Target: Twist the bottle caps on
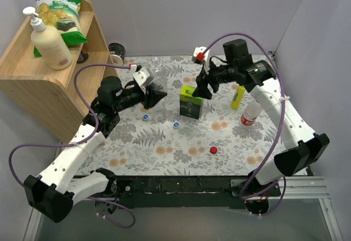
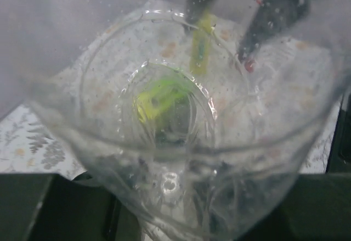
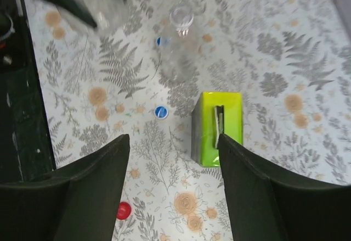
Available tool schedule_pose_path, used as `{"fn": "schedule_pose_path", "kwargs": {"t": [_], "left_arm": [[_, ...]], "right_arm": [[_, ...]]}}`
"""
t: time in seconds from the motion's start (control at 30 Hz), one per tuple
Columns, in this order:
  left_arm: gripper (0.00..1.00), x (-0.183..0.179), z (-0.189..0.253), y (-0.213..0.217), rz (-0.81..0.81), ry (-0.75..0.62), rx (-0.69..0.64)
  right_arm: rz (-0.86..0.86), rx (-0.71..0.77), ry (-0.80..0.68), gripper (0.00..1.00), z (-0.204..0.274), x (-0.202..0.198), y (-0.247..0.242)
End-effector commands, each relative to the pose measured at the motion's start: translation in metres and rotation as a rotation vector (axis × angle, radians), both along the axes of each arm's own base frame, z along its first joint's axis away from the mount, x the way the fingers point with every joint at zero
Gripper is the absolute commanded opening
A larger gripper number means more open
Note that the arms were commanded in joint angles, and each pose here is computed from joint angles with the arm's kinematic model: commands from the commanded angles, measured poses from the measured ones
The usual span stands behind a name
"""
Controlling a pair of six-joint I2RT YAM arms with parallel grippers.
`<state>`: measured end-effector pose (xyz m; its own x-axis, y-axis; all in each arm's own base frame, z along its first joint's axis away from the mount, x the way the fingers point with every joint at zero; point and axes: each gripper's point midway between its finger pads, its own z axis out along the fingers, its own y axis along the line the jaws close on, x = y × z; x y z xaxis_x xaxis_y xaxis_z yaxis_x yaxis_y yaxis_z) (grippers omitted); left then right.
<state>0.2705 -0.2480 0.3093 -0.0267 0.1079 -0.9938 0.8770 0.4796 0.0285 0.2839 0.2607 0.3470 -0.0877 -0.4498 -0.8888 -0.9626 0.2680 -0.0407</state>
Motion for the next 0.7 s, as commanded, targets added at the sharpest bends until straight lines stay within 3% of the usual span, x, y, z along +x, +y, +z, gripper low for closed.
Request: {"fn": "schedule_pose_path", "kwargs": {"t": [0.0, 0.07, 0.13, 0.17, 0.2, 0.23, 0.5, 0.67], "left_arm": [[0.32, 0.008, 0.065, 0.028, 0.169, -0.072, -0.050], [0.32, 0.010, 0.074, 0.033, 0.184, -0.092, -0.034], [0.33, 0.010, 0.096, 0.037, 0.190, -0.143, -0.030], [0.30, 0.010, 0.105, 0.038, 0.186, -0.158, -0.033], [0.18, 0.012, 0.112, 0.042, 0.193, -0.168, -0.038], [0.16, 0.012, 0.123, 0.045, 0.197, -0.174, -0.056], [0.31, 0.016, 0.138, 0.063, 0.265, -0.162, -0.091], [0.31, 0.014, 0.133, 0.069, 0.297, -0.144, -0.089]], "right_arm": [[0.173, -0.061, -0.067, 0.71, -0.057, -0.013, 0.023], [0.256, -0.128, -0.184, 0.68, -0.083, -0.019, 0.034], [0.300, -0.175, -0.170, 0.68, -0.122, -0.030, 0.037], [0.304, -0.172, -0.198, 0.69, -0.129, -0.026, 0.041], [0.311, -0.182, -0.184, 0.69, -0.142, -0.027, 0.042], [0.321, -0.205, -0.154, 0.68, -0.163, -0.030, 0.040], [0.303, -0.221, -0.063, 0.70, -0.224, -0.012, 0.058], [0.332, -0.228, -0.094, 0.70, -0.251, -0.008, 0.073]]}}
